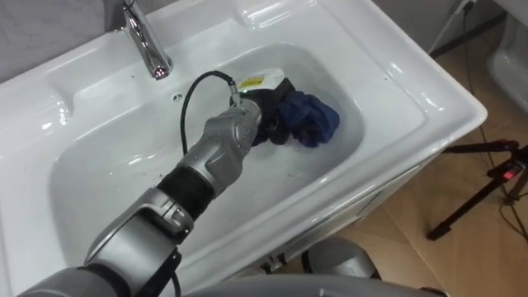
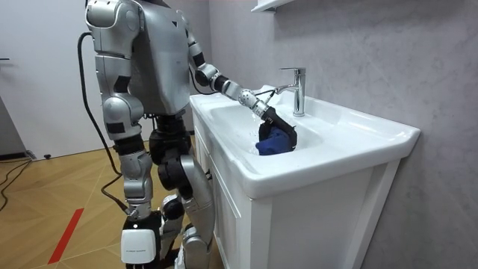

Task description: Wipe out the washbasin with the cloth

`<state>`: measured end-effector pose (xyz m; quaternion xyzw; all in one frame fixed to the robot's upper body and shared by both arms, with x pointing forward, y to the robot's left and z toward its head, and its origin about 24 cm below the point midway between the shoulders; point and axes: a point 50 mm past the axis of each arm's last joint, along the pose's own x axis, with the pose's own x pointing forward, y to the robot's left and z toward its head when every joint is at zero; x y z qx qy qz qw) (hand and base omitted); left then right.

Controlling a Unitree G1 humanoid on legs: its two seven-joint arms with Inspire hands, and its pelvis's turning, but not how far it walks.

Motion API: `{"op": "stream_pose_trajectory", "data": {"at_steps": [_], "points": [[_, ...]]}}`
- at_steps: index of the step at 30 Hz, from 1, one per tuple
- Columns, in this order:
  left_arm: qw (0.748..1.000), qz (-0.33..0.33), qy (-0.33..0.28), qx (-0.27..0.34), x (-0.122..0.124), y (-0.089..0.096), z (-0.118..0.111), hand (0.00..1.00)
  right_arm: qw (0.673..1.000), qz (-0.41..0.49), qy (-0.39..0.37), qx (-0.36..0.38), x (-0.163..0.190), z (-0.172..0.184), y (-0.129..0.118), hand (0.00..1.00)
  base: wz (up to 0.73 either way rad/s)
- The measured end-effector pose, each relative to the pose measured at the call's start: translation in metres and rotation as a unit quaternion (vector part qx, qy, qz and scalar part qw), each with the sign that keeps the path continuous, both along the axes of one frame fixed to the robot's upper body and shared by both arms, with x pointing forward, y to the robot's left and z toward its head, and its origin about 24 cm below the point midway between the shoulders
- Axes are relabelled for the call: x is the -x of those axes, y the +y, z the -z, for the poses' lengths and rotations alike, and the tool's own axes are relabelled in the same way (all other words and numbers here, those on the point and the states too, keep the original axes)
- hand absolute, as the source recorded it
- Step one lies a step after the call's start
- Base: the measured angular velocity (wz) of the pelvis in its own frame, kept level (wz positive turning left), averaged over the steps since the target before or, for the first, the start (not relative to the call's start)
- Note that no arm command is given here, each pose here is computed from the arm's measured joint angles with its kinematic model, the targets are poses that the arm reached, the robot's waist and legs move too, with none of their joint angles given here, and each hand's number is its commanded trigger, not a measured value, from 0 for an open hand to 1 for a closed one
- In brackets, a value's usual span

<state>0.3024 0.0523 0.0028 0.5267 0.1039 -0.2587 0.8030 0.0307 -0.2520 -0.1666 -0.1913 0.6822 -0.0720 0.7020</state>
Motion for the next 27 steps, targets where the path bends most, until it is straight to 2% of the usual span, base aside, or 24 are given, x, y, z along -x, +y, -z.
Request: {"op": "stream_pose_trajectory", "data": {"at_steps": [7, 13, 18, 21, 24, 27], "points": [[0.999, -0.015, -0.04, 0.011, -0.004, 0.003, -0.006, 1.0, 1.0, -0.005, 0.008, -0.001, 0.006, 0.001, 0.002, 0.0, -0.02], [0.996, -0.011, -0.072, -0.056, -0.004, 0.014, -0.001, 1.0, 1.0, -0.019, 0.01, 0.002, 0.01, 0.001, 0.002, 0.0, -0.08], [0.994, -0.021, -0.04, -0.099, 0.017, 0.032, 0.028, 1.0, 1.0, -0.023, 0.013, 0.007, 0.01, 0.0, 0.001, 0.0, -0.15], [0.99, -0.034, -0.004, -0.137, 0.03, 0.05, 0.051, 1.0, 0.999, -0.033, 0.017, 0.009, 0.009, 0.0, 0.001, 0.0, 0.0], [0.985, -0.039, -0.005, -0.169, 0.032, 0.062, 0.057, 1.0, 0.999, -0.032, 0.02, 0.012, 0.009, 0.0, -0.001, 0.0, 0.03], [0.983, -0.054, 0.005, -0.174, 0.035, 0.07, 0.062, 1.0, 0.999, -0.031, 0.022, 0.013, 0.008, 0.0, -0.001, 0.0, -0.02]]}}
